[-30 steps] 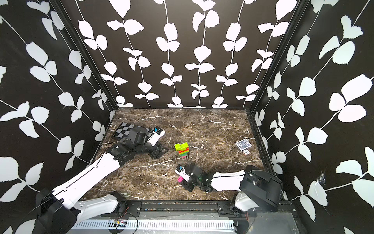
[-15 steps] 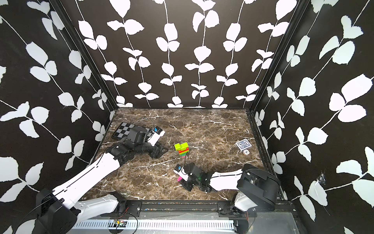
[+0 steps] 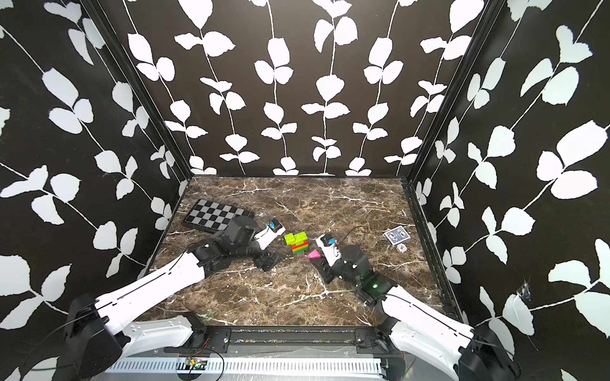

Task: Assemble a carrot with lego
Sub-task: Assemble the lego brick with the lego brick.

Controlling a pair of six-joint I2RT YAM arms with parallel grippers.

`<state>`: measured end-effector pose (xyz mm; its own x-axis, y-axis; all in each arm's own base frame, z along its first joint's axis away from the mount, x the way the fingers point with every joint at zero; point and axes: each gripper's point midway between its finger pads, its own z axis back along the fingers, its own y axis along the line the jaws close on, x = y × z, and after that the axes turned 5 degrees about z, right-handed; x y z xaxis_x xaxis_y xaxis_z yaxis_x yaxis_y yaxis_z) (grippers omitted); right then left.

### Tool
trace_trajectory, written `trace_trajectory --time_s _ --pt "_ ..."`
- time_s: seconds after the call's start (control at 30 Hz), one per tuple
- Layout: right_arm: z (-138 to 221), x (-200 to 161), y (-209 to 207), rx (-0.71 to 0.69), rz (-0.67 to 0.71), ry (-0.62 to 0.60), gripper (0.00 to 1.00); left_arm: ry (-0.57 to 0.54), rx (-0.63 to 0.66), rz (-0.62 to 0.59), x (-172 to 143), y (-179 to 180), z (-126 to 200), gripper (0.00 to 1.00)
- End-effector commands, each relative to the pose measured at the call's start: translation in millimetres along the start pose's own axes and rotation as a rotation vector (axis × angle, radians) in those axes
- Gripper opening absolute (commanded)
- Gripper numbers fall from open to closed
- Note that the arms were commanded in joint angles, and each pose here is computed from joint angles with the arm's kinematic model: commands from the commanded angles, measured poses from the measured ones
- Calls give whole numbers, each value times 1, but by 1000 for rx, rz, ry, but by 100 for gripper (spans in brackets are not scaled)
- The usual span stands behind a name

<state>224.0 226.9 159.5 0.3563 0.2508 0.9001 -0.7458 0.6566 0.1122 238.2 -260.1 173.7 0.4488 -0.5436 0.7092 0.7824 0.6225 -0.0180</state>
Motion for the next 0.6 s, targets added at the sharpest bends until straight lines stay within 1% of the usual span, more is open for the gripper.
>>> trace_trajectory --time_s 0.0,0.1,0.23,0.43,0.57 --pt "5 -7 -12 -10 -75 62 23 12 132 -53 9 22 -12 93" --pt "7 -3 -28 -48 -120 59 23 -7 133 -49 19 22 -28 96" --pt "5 -1 -35 -48 -142 61 22 -26 107 -42 31 19 -46 97" --pt "4 -4 -33 -37 -151 67 22 -24 123 -38 38 24 -63 97" --pt "4 -6 -34 -39 -152 69 22 16 172 -58 34 33 -66 96"
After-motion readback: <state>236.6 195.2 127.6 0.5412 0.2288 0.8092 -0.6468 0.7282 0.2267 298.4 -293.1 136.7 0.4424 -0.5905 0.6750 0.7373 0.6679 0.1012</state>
